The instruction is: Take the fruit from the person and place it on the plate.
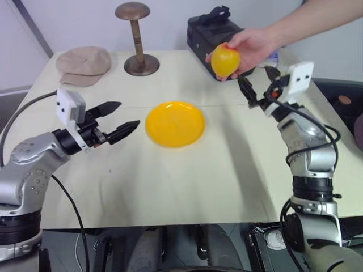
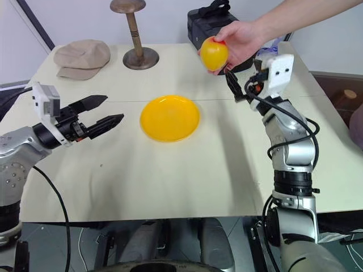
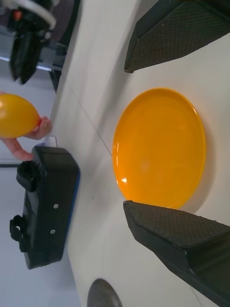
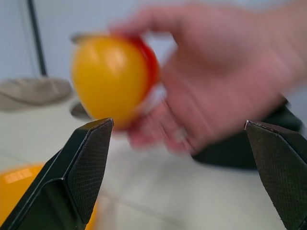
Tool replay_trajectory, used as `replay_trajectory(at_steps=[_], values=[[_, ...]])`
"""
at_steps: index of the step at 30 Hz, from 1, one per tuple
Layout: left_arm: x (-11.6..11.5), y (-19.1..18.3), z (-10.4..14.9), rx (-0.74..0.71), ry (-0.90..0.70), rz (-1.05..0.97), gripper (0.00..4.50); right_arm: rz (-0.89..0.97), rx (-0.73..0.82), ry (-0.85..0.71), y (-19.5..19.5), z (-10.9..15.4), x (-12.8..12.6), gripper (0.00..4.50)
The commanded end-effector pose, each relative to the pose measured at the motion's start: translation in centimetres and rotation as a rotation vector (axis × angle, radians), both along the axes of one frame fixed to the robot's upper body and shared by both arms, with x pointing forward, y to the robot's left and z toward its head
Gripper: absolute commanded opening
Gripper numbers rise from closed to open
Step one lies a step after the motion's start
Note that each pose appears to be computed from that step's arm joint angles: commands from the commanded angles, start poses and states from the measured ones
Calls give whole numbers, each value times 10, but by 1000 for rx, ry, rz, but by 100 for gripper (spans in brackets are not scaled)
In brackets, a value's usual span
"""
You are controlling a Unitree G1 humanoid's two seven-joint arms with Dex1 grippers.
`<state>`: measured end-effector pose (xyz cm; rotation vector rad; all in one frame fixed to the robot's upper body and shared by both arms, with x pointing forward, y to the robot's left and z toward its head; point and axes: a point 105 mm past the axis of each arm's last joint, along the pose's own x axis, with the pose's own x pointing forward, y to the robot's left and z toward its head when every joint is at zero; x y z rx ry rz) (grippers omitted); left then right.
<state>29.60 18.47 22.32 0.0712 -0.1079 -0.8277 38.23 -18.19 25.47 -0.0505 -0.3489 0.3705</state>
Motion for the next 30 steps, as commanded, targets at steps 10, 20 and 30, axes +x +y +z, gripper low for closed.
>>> replay_trajectory(at_steps=[10, 20, 30], values=[[-5, -2, 7, 0, -51, 18, 450, 141, 139, -32, 28, 31, 15, 447], [-5, 0, 4, 4, -53, 56, 450, 192, 126, 2, 46, 28, 26, 447], [-5, 1, 3, 3, -61, 76, 450, 216, 122, 14, 49, 25, 24, 322]])
